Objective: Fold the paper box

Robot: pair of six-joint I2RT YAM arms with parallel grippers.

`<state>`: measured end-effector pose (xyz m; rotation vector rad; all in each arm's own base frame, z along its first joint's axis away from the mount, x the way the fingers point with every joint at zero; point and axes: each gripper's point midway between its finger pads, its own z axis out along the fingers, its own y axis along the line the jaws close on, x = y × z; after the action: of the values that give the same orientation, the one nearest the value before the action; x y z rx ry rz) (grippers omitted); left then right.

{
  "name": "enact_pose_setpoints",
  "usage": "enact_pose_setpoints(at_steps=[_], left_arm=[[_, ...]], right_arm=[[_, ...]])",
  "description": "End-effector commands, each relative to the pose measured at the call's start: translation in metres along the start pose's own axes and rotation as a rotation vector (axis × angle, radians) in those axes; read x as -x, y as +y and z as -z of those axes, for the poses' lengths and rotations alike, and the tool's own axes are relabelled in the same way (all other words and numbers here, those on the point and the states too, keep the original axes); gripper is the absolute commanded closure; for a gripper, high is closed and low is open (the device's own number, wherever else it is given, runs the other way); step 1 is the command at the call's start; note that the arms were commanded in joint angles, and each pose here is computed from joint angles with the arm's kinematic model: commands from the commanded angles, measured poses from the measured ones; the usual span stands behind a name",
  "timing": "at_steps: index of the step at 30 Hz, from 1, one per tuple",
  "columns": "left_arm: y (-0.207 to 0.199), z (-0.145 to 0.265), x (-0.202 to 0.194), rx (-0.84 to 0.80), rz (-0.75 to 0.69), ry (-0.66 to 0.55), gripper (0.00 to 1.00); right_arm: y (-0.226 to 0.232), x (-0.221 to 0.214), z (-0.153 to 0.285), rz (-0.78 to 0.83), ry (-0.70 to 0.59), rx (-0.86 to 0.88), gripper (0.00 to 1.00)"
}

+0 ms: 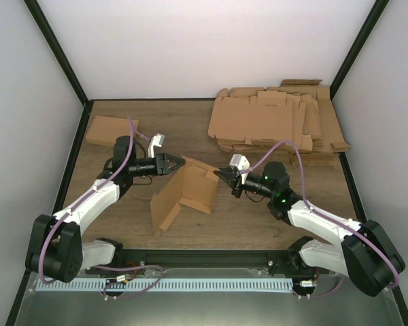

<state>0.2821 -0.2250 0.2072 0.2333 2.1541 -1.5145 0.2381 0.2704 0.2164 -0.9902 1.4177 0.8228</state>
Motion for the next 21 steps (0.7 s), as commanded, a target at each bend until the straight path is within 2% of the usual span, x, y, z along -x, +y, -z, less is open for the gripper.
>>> enact_pose_setpoints(at_steps=[1, 5, 11, 21], left_arm=[[-0.012, -0.003, 0.002, -0.027, -0.075, 0.021, 0.67], [-0.006, -0.003, 0.0, 0.007, -0.081, 0.032, 0.71], [0.001, -0.002, -0.005, 0.036, -0.09, 0.05, 0.8], [0.001, -0.002, -0.01, 0.04, -0.101, 0.07, 0.81]], right_arm=[[0.006, -0.016, -0.002, -0.019, 0.058, 0.026, 0.99], [0.006, -0.016, -0.002, -0.026, 0.064, 0.028, 0.97], [0.008, -0.008, 0.001, -0.044, 0.063, 0.026, 0.89], [0.009, -0.003, 0.004, -0.062, 0.066, 0.03, 0.86]])
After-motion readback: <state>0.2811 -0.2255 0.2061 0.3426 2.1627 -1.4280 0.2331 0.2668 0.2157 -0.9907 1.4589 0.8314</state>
